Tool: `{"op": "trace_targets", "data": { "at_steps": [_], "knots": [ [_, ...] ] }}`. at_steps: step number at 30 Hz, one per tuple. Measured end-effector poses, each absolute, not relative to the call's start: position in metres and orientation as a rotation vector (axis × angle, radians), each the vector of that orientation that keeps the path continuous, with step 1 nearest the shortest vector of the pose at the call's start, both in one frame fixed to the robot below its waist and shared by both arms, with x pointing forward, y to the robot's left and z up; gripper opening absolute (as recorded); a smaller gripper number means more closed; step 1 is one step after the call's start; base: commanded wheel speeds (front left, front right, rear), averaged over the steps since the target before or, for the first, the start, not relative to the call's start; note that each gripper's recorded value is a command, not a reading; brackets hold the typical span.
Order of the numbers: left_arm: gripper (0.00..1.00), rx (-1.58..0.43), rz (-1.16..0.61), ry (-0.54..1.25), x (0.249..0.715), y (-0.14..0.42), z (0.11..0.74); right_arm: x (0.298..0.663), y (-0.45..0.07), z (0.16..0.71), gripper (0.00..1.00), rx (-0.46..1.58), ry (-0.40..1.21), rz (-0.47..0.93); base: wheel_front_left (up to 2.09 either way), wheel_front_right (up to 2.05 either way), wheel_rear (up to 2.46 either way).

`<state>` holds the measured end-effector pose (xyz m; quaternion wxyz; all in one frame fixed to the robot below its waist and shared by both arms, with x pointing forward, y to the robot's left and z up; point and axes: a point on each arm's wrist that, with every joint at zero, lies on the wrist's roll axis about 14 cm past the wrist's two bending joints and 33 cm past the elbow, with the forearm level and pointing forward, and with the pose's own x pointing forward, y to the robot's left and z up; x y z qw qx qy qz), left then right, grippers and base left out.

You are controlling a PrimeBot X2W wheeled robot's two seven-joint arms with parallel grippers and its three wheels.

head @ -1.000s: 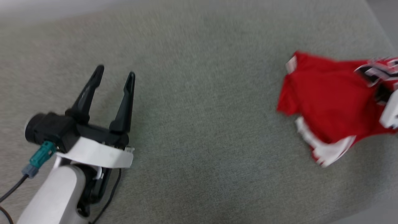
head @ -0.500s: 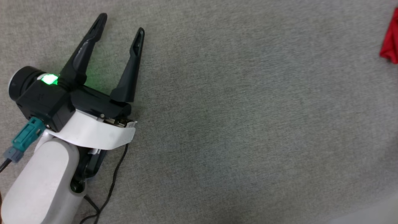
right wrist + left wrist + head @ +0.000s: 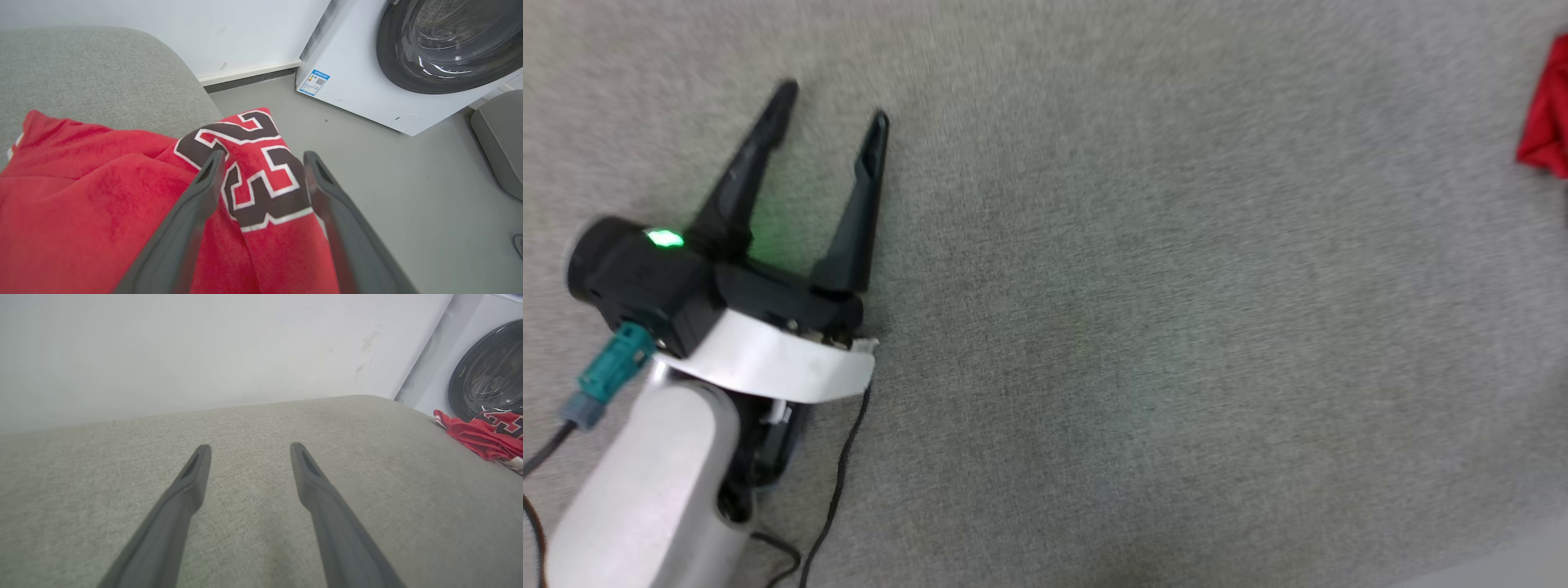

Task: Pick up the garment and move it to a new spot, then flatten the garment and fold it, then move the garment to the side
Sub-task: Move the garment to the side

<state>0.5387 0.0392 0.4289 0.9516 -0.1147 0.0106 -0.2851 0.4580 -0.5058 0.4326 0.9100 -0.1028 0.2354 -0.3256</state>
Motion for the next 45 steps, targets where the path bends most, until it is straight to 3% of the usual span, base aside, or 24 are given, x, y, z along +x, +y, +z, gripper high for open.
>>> {"op": "trace_targets", "data": {
  "at_steps": [7,13,24,34,45],
  "knots": [
    [1.00,-0.250,-0.518,0.025,0.511,0.048,0.451,0.429,-0.498,0.457,1.00,-0.247,0.462,-0.622,0.00,0.00,0.00],
    [1.00,-0.239,-0.439,0.037,0.476,0.066,0.470,0.403,-0.461,0.461,1.00,-0.204,0.424,-0.520,0.00,0.00,0.00],
    [1.00,-0.247,-0.275,0.018,0.411,0.109,0.500,0.394,-0.328,0.464,1.00,-0.058,0.275,-0.228,0.00,0.00,0.00],
    [1.00,-0.182,-0.105,-0.048,0.374,0.169,0.519,0.405,-0.198,0.519,1.00,0.041,0.029,0.053,0.00,0.00,0.00],
    [1.00,-0.173,-0.063,-0.060,0.356,0.183,0.519,0.360,-0.179,0.530,1.00,0.048,-0.006,0.082,0.00,0.00,0.00]
  ]
}}
